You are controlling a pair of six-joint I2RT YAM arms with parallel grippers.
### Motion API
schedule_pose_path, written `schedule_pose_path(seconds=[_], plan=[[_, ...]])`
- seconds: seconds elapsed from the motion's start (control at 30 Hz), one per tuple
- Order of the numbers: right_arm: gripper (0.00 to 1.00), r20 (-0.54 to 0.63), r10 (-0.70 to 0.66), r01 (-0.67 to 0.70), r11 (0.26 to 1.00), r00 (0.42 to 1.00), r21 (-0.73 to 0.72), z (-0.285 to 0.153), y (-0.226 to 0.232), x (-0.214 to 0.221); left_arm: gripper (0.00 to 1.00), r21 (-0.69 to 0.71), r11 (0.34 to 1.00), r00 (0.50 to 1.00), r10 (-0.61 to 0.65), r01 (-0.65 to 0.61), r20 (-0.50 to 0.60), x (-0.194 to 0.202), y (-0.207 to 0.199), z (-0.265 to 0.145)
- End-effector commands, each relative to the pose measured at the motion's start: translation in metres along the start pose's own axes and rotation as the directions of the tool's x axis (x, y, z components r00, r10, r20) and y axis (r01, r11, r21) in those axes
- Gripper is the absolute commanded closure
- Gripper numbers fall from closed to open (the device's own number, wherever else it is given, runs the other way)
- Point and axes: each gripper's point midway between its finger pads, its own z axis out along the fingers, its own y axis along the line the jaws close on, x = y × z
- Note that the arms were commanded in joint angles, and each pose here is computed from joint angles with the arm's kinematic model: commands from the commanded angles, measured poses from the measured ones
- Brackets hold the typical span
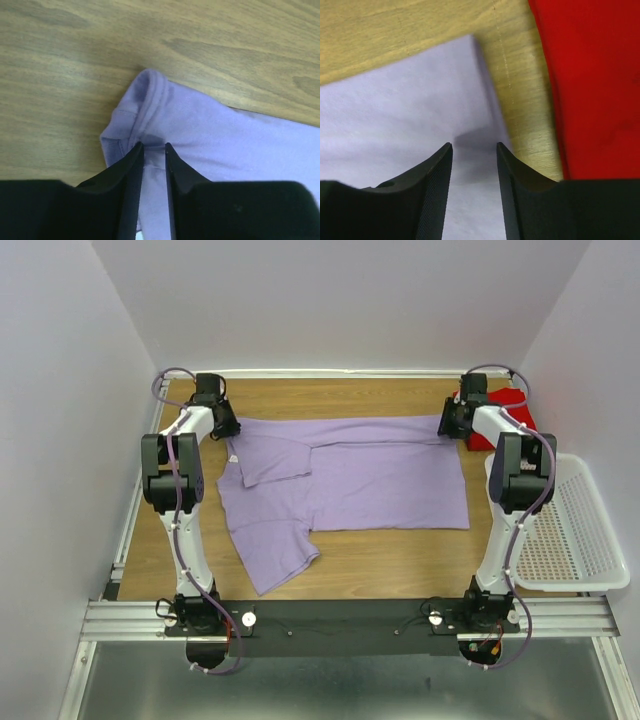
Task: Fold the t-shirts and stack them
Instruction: Fold the tshirt
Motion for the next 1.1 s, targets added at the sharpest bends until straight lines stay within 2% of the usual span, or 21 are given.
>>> schedule_pose_path(seconds=[0.0, 0.13, 0.2, 0.23, 0.27, 0.4, 0.43, 0.47, 0.5, 0.53, 0.57, 0.63, 0.67, 0.7, 0.73, 0.87, 0.93, 1.03, 1.07], plan=[[0.51, -0.018, -0.020, 0.019, 0.999, 1.000, -0.033, -0.009, -0.002, -0.007, 0.64, -0.085, 0.996, 1.000, 0.008, -0.008, -0.001, -0.004, 0.021, 0.002], [0.44, 0.023, 0.009, -0.007, 0.996, 1.000, -0.088, -0.034, 0.013, -0.028, 0.40, -0.038, 0.999, 0.997, 0.002, 0.001, 0.080, -0.041, 0.001, -0.028], [0.41, 0.013, 0.022, -0.021, 0.995, 1.000, -0.094, -0.048, 0.017, -0.028, 0.35, -0.040, 0.999, 0.993, -0.001, 0.005, 0.117, -0.053, -0.002, -0.046], [0.39, 0.038, 0.019, -0.015, 0.995, 0.999, -0.103, -0.065, 0.023, -0.037, 0.26, -0.026, 1.000, 0.987, 0.003, 0.001, 0.161, -0.065, -0.008, -0.069], [0.39, 0.018, 0.025, -0.023, 0.995, 1.000, -0.101, -0.072, 0.024, -0.031, 0.23, -0.068, 0.998, 0.985, 0.003, 0.009, 0.172, -0.062, 0.000, -0.076], [0.38, -0.002, 0.024, -0.024, 0.994, 1.000, -0.108, -0.110, 0.034, -0.016, 0.11, -0.086, 0.996, 0.979, 0.009, 0.009, 0.204, -0.045, 0.008, -0.124], [0.38, -0.010, 0.021, -0.022, 0.995, 1.000, -0.101, -0.116, 0.035, -0.010, 0.06, -0.087, 0.996, 0.971, 0.020, 0.001, 0.239, -0.046, 0.008, -0.147], [0.38, -0.028, 0.006, -0.008, 0.995, 1.000, -0.099, -0.128, 0.041, 0.003, 0.03, -0.112, 0.994, 0.983, 0.024, -0.003, 0.184, -0.018, 0.018, -0.147], [0.38, -0.040, 0.001, -0.005, 0.996, 0.999, -0.092, -0.133, 0.041, 0.012, 0.01, -0.122, 0.993, 0.984, 0.027, -0.005, 0.176, -0.007, 0.023, -0.154], [0.38, -0.053, -0.016, 0.011, 0.995, 0.998, -0.098, -0.139, 0.046, 0.022, 0.02, -0.118, 0.993, 0.979, 0.031, -0.007, 0.202, -0.004, 0.023, -0.174], [0.38, -0.043, -0.017, 0.013, 0.995, 0.999, -0.101, -0.153, 0.047, 0.026, 0.01, -0.154, 0.988, 0.989, 0.030, -0.007, 0.145, 0.026, 0.037, -0.173], [0.38, -0.096, -0.028, 0.018, 0.995, 0.995, -0.102, -0.159, 0.047, 0.056, 0.02, -0.147, 0.989, 0.988, 0.025, -0.003, 0.154, 0.043, 0.040, -0.194], [0.38, -0.119, -0.025, 0.011, 0.993, 0.993, -0.115, -0.163, 0.049, 0.069, 0.01, -0.161, 0.987, 0.994, 0.004, 0.014, 0.107, 0.068, 0.049, -0.193], [0.38, -0.103, -0.024, 0.010, 0.992, 0.994, -0.129, -0.175, 0.050, 0.071, 0.02, -0.157, 0.987, 0.995, -0.003, 0.019, 0.098, 0.077, 0.050, -0.197], [0.38, -0.135, -0.033, 0.014, 0.990, 0.990, -0.138, -0.176, 0.051, 0.088, 0.03, -0.142, 0.989, 0.993, -0.018, 0.034, 0.114, 0.082, 0.049, -0.207], [0.38, -0.172, -0.041, 0.016, 0.990, 0.984, -0.139, -0.188, 0.048, 0.116, 0.12, -0.150, 0.985, 0.997, -0.079, 0.081, 0.020, 0.131, 0.059, -0.206], [0.38, -0.198, -0.040, 0.014, 0.992, 0.979, -0.129, -0.190, 0.043, 0.130, 0.20, -0.150, 0.983, 0.994, -0.105, 0.103, -0.006, 0.144, 0.061, -0.205], [0.38, -0.221, -0.049, 0.024, 0.993, 0.974, -0.116, -0.187, 0.038, 0.141, 0.20, -0.165, 0.980, 0.993, -0.114, 0.109, -0.023, 0.157, 0.066, -0.201], [0.38, -0.234, -0.055, 0.025, 0.992, 0.971, -0.126, -0.183, 0.040, 0.146, 0.21, -0.163, 0.981, 0.994, -0.109, 0.107, 0.001, 0.152, 0.066, -0.199]])
